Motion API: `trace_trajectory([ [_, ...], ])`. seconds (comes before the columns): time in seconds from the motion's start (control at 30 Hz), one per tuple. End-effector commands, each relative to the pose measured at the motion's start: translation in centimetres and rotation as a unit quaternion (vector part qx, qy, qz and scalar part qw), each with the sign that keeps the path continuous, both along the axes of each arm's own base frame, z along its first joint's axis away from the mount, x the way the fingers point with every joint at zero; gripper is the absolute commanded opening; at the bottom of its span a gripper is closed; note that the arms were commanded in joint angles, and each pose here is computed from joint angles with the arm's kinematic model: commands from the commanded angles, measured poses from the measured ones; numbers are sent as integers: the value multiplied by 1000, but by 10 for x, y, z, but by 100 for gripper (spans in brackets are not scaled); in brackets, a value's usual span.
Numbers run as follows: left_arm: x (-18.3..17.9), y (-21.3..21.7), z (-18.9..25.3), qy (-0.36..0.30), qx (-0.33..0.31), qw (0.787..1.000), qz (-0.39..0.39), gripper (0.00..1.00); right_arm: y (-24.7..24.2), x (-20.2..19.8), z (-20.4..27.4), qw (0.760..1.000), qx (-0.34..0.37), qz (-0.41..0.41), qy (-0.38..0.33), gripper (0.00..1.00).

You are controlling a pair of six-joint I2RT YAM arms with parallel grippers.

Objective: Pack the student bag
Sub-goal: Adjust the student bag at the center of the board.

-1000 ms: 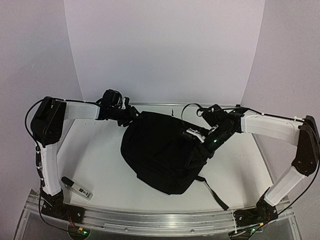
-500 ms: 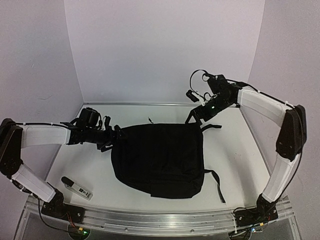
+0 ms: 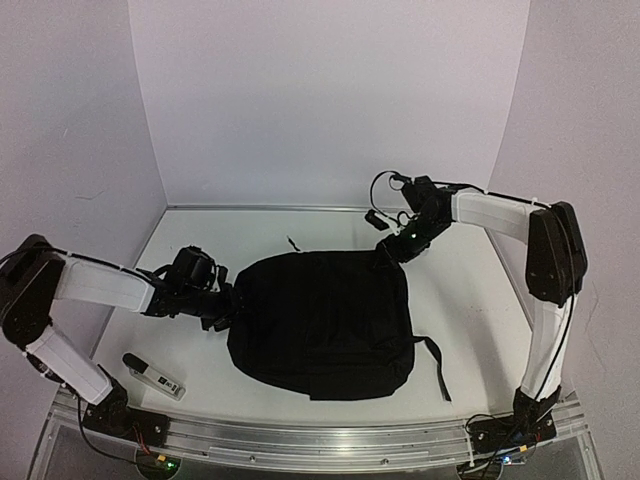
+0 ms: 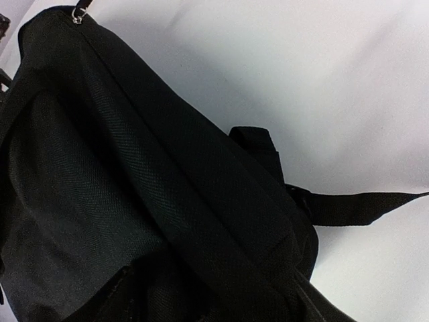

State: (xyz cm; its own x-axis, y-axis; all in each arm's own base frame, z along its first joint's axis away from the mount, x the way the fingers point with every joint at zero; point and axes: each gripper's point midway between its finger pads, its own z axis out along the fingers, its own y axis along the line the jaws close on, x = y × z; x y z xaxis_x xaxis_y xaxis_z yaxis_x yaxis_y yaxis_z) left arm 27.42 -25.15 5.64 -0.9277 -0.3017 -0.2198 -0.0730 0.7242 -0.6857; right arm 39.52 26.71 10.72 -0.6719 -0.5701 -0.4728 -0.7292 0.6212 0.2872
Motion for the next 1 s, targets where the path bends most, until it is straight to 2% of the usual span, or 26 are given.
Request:
trace_trajectory([
  [0.0,40,-30,-3,-14,-16,1000,-10,28,-22,-41,7,1000,-19,22,11,64],
  [0.07,64,-41,-4,-18,-23,999,-17,19,-31,-58,6,999,-22,26,17,64],
  [0.2,129,-65,19,-61,-37,997,-35,11,-38,-97,12,998,1,39,39,67],
  [0.33,182,-88,27,-79,-25,995,-63,10,-38,-132,19,996,34,50,66,72],
  [0.47,216,-106,31,-98,-38,992,-73,14,-32,-161,25,992,60,71,87,75],
  [0.53,230,-110,45,-119,-34,989,-76,23,-26,-174,26,990,62,85,91,76],
  [0.7,238,-93,106,-173,-1,982,-72,66,-16,-174,45,990,75,87,79,77],
  [0.9,216,-45,155,-202,54,977,-38,98,-11,-145,101,994,92,62,1,90],
  [0.97,204,-32,171,-210,61,975,-29,99,-15,-128,113,995,79,46,-34,95],
])
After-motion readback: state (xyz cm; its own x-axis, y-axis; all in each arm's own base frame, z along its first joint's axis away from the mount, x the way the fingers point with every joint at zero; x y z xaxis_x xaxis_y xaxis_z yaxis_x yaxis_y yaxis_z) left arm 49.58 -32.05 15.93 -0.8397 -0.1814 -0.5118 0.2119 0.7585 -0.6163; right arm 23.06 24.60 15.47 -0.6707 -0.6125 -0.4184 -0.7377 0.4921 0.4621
